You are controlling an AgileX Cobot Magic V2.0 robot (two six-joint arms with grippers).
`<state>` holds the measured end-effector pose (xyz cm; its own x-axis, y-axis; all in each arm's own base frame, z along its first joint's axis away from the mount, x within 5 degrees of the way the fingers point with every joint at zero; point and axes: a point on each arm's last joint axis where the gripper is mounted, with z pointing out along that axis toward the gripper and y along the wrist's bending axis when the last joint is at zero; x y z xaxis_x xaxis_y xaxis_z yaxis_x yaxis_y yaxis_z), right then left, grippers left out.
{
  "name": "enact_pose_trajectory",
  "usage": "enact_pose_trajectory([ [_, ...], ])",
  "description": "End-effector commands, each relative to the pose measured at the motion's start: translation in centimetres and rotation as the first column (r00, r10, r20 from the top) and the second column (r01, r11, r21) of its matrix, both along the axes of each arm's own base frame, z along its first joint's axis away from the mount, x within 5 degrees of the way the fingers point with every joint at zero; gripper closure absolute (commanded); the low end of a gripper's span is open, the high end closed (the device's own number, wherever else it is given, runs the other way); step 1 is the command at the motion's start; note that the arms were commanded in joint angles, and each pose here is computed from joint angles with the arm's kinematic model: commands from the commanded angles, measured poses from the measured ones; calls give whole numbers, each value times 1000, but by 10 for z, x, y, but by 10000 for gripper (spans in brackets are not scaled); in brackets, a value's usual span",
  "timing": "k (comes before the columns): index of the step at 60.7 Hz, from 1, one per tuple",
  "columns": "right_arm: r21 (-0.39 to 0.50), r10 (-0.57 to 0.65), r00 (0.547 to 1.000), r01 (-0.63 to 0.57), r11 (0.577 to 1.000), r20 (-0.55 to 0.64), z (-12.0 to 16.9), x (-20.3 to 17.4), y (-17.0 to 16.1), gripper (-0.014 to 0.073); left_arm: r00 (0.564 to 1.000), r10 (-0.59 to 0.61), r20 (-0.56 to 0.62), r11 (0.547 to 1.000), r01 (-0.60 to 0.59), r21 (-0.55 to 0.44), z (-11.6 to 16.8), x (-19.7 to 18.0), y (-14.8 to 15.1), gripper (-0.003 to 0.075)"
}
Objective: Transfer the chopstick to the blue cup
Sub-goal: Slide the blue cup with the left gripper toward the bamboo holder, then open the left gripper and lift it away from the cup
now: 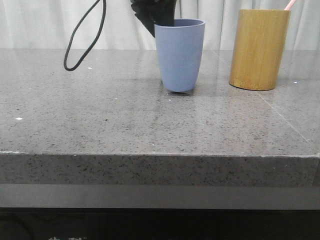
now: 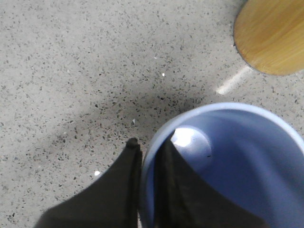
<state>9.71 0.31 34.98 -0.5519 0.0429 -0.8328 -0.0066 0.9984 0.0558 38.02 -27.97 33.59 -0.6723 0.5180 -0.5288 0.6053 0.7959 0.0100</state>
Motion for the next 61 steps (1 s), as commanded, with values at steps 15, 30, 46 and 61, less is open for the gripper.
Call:
enact_pose_trajectory([
  [15,-7,-3,996,3,1000,84,14,4,-1,85,993,1,114,996,9,-85,41,-11,4,397],
  [30,-7,-3,996,3,1000,84,14,4,-1,85,994,0,106,997,8,-79,54,-16,9,407],
  [46,-7,-3,996,3,1000,85,14,4,-1,85,984,4,178,985,26,-168,98,-33,18,407],
  [61,-7,-3,996,3,1000,84,14,4,-1,85,974,8,228,973,46,-227,137,-64,39,407],
])
